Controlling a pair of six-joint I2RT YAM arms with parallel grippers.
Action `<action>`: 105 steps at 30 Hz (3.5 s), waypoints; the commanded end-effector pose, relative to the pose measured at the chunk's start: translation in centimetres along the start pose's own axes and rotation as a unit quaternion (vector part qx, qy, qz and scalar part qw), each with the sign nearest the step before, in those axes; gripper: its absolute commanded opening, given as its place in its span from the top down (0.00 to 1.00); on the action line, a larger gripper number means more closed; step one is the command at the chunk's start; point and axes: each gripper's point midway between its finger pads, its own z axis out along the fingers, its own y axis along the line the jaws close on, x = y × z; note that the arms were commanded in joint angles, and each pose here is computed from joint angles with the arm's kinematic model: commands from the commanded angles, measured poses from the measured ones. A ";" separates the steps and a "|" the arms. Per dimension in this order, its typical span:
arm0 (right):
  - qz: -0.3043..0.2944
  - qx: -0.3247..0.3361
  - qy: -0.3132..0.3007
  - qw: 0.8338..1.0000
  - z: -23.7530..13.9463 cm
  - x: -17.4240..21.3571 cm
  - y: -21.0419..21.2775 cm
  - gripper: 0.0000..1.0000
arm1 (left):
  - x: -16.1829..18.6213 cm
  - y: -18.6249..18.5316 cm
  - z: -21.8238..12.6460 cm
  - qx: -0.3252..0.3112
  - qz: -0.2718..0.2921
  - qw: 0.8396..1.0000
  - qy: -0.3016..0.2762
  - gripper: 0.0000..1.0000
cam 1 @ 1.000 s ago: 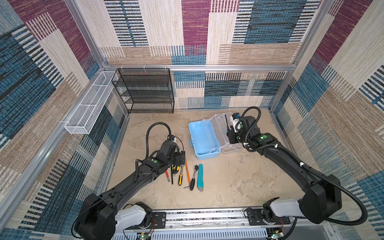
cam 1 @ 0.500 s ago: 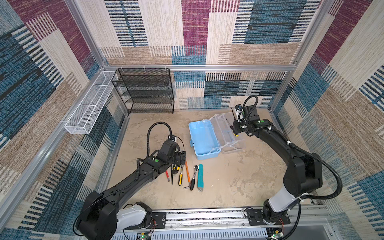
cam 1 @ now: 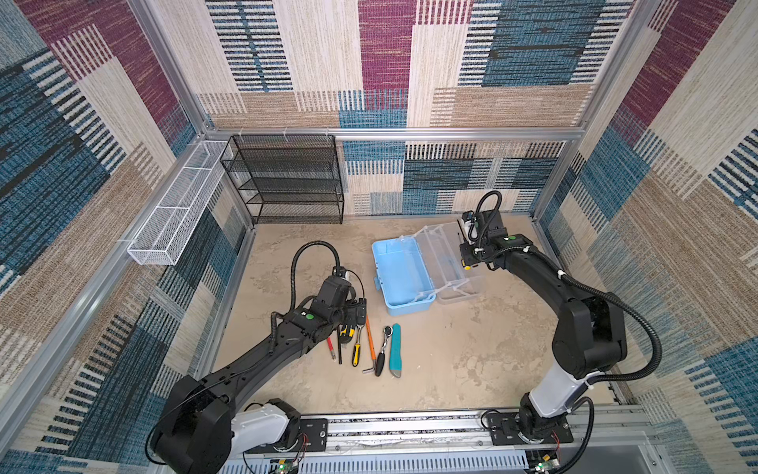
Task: Pack the tool kit
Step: 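Lower the screwdriver beside the other one and open the right gripper, then move the right gripper back over the black-handled ratchet, then lower and close the right gripper on the ratchet head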
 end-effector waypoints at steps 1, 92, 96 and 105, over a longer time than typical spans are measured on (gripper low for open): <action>0.001 -0.007 0.002 1.000 0.0 0.0 0.3 0.75 | -0.5 -0.1 0.1 0.001 -0.003 1.000 -0.008 0.00; 0.116 -0.222 0.133 0.959 -5.3 17.3 33.7 0.57 | 4.6 4.4 -2.5 -0.065 -0.023 0.998 -0.002 0.00; 0.103 -0.214 0.142 0.961 -4.6 17.3 34.3 0.60 | 4.9 4.5 -2.5 -0.062 -0.028 0.998 -0.003 0.00; 0.101 -0.174 0.167 0.965 -3.3 19.3 33.2 0.61 | 5.2 4.6 -2.9 -0.055 -0.035 0.998 -0.010 0.00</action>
